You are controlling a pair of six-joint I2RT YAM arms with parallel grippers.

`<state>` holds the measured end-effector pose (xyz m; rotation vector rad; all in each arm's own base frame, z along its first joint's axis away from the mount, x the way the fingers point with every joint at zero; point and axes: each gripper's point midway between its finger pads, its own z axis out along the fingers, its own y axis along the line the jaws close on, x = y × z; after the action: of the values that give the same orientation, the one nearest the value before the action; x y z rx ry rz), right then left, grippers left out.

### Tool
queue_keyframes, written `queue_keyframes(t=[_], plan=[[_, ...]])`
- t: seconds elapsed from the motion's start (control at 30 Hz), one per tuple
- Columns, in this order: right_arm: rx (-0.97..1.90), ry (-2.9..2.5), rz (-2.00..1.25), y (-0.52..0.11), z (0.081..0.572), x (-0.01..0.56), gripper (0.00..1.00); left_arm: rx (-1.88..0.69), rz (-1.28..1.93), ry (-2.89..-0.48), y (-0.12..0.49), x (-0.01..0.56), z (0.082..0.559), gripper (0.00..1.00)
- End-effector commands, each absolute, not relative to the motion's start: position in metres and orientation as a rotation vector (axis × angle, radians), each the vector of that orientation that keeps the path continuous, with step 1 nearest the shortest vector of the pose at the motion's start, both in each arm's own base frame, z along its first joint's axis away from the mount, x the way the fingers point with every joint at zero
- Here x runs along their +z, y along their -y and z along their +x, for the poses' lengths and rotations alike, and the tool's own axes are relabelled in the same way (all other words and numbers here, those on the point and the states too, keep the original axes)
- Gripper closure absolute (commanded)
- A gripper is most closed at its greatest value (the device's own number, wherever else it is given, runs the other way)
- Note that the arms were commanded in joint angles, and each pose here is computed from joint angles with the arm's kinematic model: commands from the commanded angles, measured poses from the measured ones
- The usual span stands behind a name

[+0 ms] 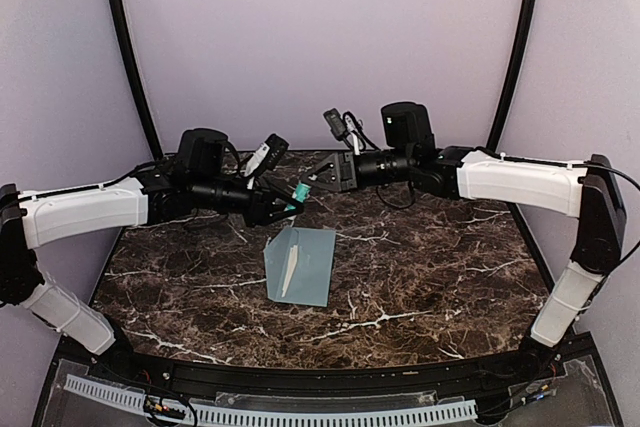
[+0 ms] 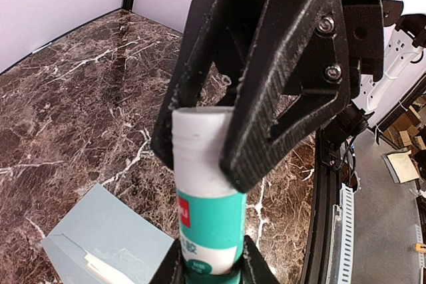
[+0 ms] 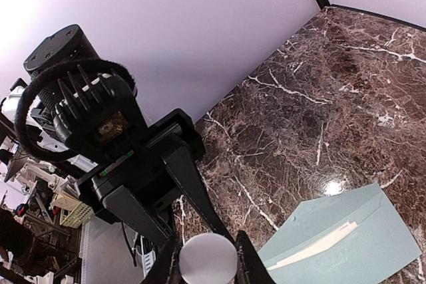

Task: Place the letter into the envelope and seal it
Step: Open the solid glue cap from the solid glue, then place the solid glue cap at the center of the board.

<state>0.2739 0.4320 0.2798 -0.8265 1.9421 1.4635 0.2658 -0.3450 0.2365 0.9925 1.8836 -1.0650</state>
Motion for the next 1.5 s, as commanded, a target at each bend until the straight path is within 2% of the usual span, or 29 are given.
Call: queue_keyframes(t=[0.0,0.97,1.23,1.4,1.47], plan=[[1.504,-1.839,-0.828,-0.434,0.273,0.306,0.87,-1.055,0.988,-1.849,0.342,0.247,0.264,1.0],[1.439,-1.819,-0.74,-0.404,0.29,0.322,0.89,-1.023,1.0,-1.934,0.343,0.227,0.269,1.0],[1.285,-1.834,-0.672,-0.385,0.305,0.327,0.89,-1.022,0.979,-1.924,0.34,0.233,0.27,1.0],[1.058,-1.923,-0.63,-0.368,0.323,0.305,0.89,-1.117,0.765,-1.825,0.291,0.279,0.302,1.0],[0.968,-1.979,-0.596,-0.361,0.331,0.289,0.89,-1.07,0.674,-1.8,0.262,0.294,0.32,1.0]])
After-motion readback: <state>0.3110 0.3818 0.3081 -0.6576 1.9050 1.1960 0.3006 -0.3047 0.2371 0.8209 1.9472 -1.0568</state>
